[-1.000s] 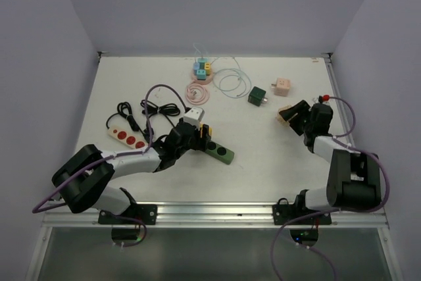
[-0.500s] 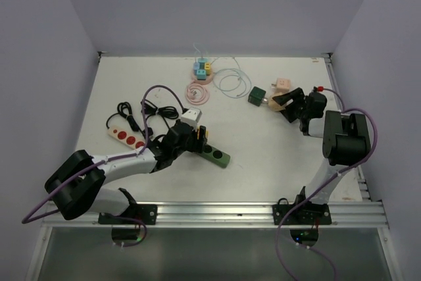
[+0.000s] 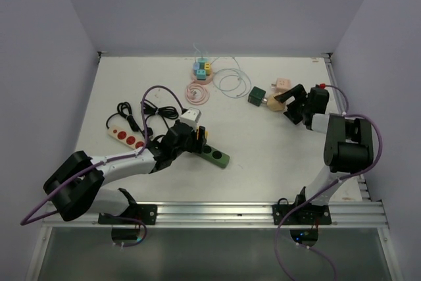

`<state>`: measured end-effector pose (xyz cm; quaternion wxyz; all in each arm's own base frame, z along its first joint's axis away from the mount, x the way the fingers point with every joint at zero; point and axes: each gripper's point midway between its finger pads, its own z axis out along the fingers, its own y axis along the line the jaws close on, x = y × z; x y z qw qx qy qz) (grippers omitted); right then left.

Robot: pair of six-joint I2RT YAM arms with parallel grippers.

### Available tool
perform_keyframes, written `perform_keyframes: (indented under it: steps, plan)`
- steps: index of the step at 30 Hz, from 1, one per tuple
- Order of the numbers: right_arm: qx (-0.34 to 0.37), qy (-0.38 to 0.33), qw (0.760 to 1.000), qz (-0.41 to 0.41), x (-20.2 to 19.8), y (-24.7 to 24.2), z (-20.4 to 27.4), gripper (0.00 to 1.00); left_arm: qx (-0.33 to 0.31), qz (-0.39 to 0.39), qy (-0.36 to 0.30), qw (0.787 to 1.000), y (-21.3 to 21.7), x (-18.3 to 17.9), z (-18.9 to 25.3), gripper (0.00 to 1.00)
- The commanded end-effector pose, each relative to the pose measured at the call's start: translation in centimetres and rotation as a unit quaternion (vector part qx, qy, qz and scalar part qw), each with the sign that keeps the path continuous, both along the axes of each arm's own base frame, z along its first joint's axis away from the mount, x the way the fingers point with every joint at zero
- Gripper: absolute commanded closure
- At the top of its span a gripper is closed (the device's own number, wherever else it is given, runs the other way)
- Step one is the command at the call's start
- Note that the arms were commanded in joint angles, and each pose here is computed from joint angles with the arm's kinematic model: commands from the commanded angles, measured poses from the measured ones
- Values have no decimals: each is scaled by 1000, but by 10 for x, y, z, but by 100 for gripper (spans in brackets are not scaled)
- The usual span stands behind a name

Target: Pull the plug off the socket

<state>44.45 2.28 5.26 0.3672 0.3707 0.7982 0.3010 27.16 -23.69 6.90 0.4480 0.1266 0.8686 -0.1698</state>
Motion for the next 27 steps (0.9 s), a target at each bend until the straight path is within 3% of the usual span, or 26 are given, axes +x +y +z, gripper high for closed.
perform_keyframes:
  steps: [1,10,19,23,27]
  plan:
    - [-35,31,999,-17,-12,-14,3,6,-4,17,13,1000,8,-3,-4,87]
    - [-35,55,997,-31,-23,-23,-2,8,-4,15,15,1000,9,-5,-2,87]
    - [-82,19,996,-32,-36,-32,51,3,-8,9,10,1000,6,-4,5,87]
    - [-78,-33,996,18,-48,-11,79,4,-7,9,9,1000,7,-4,4,87]
    - [-85,-96,983,129,-75,50,97,7,-11,9,5,1000,6,-3,6,89]
